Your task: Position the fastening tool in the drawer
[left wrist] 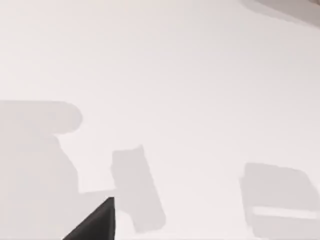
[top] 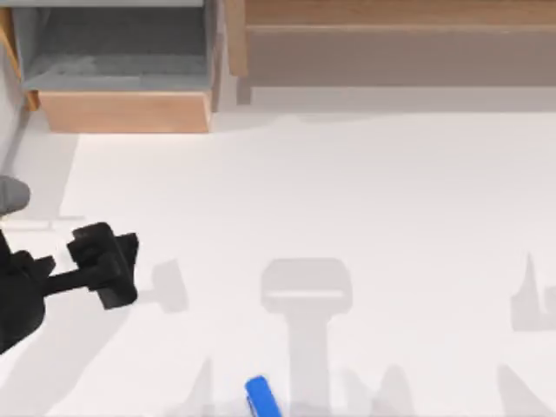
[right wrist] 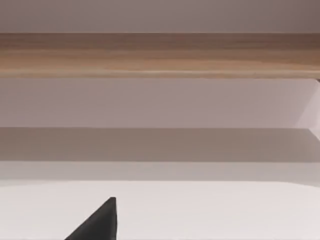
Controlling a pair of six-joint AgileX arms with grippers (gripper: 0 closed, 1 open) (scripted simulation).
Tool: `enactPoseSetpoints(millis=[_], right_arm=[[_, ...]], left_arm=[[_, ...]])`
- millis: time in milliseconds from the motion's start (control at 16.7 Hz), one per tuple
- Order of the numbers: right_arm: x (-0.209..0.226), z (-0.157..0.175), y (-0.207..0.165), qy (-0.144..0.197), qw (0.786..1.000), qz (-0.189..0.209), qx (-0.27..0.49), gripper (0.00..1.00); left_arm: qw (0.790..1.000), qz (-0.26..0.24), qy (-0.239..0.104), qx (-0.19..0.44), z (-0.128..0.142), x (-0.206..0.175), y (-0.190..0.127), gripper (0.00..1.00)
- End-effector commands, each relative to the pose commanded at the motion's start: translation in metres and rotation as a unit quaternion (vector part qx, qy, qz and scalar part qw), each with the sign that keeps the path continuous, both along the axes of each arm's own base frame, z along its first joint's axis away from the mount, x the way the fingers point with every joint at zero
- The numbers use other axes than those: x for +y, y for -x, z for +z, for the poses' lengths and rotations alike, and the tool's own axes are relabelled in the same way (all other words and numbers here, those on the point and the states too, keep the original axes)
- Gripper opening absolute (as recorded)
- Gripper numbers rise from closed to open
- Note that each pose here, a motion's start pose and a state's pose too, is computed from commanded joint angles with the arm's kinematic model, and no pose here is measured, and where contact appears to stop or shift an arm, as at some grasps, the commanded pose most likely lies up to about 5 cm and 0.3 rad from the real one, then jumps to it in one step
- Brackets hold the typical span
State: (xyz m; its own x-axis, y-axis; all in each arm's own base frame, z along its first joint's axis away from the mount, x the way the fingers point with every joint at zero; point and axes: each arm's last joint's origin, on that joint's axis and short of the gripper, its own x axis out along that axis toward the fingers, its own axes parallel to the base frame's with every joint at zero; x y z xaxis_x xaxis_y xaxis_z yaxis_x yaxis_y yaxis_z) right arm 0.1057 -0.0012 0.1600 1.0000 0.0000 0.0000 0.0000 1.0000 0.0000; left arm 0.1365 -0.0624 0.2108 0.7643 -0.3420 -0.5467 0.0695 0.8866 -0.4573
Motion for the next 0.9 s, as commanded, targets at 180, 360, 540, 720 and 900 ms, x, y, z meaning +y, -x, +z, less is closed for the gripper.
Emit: enactPoseSetpoints(millis=[180, 360, 540, 720, 900], right_arm=[[0.0, 0.0, 0.0, 0.0, 1.0, 0.0, 0.0, 1.0], [0.0, 0.0, 0.0, 0.0, 1.0, 0.0, 0.0, 1.0], [0.0, 0.0, 0.0, 0.0, 1.0, 0.0, 0.0, 1.0], [0.0, 0.0, 0.0, 0.0, 1.0, 0.0, 0.0, 1.0], [0.0, 0.0, 0.0, 0.0, 1.0, 0.0, 0.0, 1.0]], left_arm=[[0.987, -0.006, 0.016, 0.162, 0.005, -0.044, -0.018, 1.0], [0.954, 0.019, -0.012, 0.3, -0.005, -0.098, -0.028, 1.0], [0.916, 0.06, -0.063, 0.392, -0.024, -0.148, -0.026, 1.0], [0.888, 0.098, -0.11, 0.436, -0.043, -0.184, -0.017, 1.0], [0.875, 0.116, -0.137, 0.45, -0.053, -0.201, -0.009, 1.0]])
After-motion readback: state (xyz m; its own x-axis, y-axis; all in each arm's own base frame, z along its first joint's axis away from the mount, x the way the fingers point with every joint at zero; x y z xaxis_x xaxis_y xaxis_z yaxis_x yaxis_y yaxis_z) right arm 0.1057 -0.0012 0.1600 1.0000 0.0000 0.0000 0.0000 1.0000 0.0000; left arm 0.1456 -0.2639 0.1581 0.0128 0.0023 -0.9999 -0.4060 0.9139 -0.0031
